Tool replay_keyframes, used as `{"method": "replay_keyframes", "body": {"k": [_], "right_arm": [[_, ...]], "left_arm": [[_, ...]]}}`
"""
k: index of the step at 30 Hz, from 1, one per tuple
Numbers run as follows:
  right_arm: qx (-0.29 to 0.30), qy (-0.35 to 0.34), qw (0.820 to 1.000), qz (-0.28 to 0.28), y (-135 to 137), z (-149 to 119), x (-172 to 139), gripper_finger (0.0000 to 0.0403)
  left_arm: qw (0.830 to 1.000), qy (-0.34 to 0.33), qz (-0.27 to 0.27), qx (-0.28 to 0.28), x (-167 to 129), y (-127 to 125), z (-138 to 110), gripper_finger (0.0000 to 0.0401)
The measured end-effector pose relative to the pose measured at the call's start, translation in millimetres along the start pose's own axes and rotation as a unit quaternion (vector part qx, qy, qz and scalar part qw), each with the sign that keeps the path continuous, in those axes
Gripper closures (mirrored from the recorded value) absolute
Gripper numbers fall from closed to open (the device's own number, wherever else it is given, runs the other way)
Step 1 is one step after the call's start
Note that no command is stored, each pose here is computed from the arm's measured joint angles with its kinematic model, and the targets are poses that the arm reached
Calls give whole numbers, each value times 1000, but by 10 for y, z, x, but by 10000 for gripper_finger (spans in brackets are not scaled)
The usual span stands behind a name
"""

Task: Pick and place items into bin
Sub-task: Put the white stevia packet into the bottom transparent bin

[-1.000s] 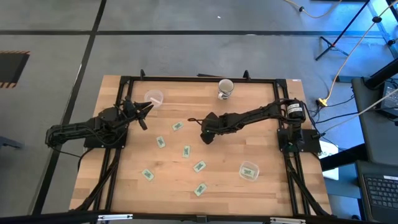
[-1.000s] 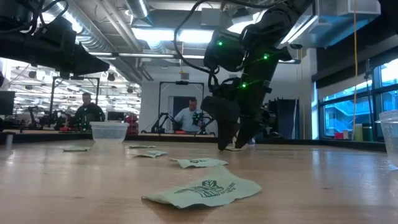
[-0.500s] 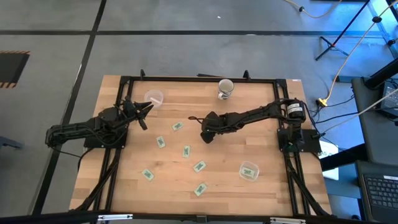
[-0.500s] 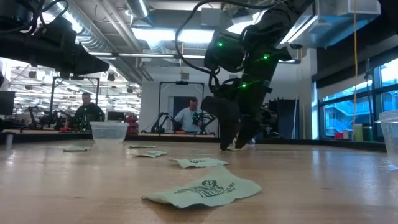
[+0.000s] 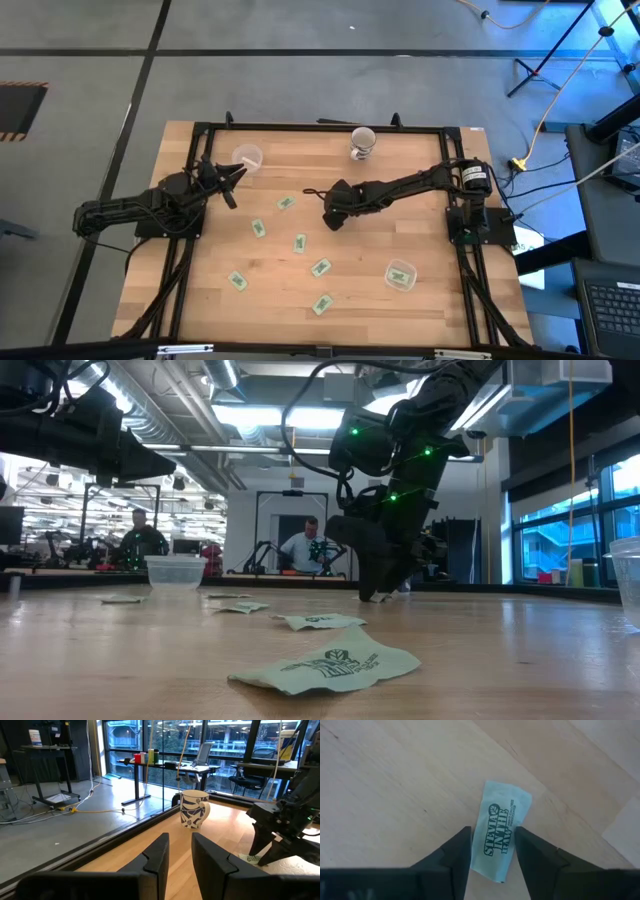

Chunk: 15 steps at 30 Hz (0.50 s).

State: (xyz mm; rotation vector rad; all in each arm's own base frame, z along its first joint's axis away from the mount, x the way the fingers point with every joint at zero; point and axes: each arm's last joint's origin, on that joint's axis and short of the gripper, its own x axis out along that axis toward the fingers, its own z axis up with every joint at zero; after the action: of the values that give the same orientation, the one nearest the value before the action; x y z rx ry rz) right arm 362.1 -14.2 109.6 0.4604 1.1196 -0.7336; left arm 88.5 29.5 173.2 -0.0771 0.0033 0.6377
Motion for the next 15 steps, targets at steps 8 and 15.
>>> {"method": "replay_keyframes", "body": {"k": [8,15], "right_arm": [[-15,-3,1000,1,6,24,-36,254],[-27,-7,1000,6,10,68,-120,255]], "left_arm": [[1000,0,0,0,0,0,0,324],[1000,0,0,0,0,0,0,324]]}}
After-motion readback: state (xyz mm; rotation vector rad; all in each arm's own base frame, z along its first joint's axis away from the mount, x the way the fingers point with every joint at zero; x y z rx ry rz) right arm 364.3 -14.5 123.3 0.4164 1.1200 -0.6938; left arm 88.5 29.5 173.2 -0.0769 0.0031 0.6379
